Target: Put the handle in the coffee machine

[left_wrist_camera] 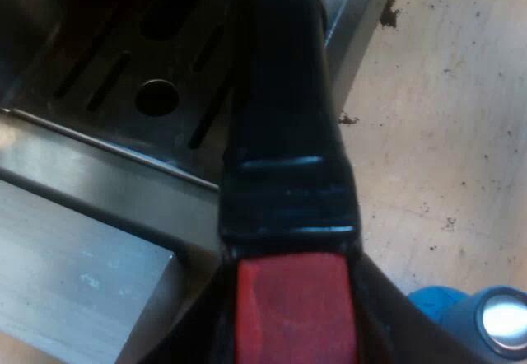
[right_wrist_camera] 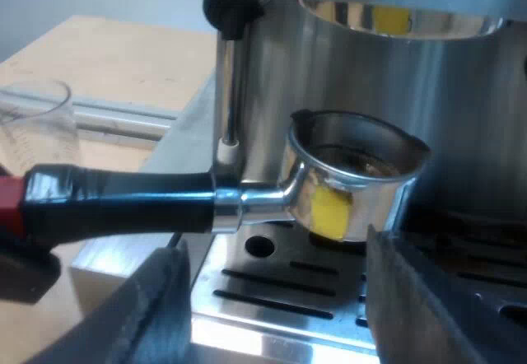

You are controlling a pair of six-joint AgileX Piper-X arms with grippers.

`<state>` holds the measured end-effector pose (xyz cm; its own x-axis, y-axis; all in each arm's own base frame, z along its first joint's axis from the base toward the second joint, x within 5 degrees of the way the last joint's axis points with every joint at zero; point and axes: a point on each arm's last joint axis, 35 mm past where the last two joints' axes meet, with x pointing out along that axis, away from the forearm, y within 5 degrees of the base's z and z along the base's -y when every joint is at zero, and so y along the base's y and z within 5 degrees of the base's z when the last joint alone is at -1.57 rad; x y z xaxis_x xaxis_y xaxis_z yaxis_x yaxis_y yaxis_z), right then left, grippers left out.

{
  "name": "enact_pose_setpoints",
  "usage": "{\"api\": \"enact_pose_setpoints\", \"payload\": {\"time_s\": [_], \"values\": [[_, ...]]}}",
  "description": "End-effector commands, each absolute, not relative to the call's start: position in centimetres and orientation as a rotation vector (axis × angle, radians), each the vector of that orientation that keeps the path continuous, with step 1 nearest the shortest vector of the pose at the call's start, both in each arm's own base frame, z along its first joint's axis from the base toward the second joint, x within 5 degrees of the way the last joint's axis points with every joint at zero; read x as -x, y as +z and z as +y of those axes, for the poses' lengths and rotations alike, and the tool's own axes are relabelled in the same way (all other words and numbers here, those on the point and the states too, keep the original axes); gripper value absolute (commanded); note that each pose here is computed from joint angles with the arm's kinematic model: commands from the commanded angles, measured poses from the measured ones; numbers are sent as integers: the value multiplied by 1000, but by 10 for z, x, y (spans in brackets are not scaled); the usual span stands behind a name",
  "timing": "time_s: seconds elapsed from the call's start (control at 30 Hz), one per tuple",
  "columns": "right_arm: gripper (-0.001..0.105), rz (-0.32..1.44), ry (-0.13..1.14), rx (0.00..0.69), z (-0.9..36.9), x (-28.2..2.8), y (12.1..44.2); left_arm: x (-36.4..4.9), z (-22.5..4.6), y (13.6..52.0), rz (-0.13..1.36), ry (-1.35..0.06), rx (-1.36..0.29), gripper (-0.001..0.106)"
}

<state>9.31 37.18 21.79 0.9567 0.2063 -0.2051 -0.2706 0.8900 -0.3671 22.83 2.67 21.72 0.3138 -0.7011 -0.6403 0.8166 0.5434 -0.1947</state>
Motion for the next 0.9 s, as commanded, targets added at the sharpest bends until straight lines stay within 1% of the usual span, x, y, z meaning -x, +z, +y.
{"api": "enact_pose_setpoints", "payload": {"time_s": [0.03,0.27,0.4,0.6,0.9], "values": [[50,142,200,396,373,-98,218,-234,26,222,666,-1045,-153,0],[50,144,160,382,372,-112,213,-241,25,226,536,-1081,-146,0],[50,146,138,374,370,-120,213,-244,26,227,504,-1076,-169,0],[50,147,136,374,369,-121,213,-249,27,229,520,-1038,-143,0],[50,147,136,374,369,-121,213,-257,27,229,549,-1035,-128,0]]}}
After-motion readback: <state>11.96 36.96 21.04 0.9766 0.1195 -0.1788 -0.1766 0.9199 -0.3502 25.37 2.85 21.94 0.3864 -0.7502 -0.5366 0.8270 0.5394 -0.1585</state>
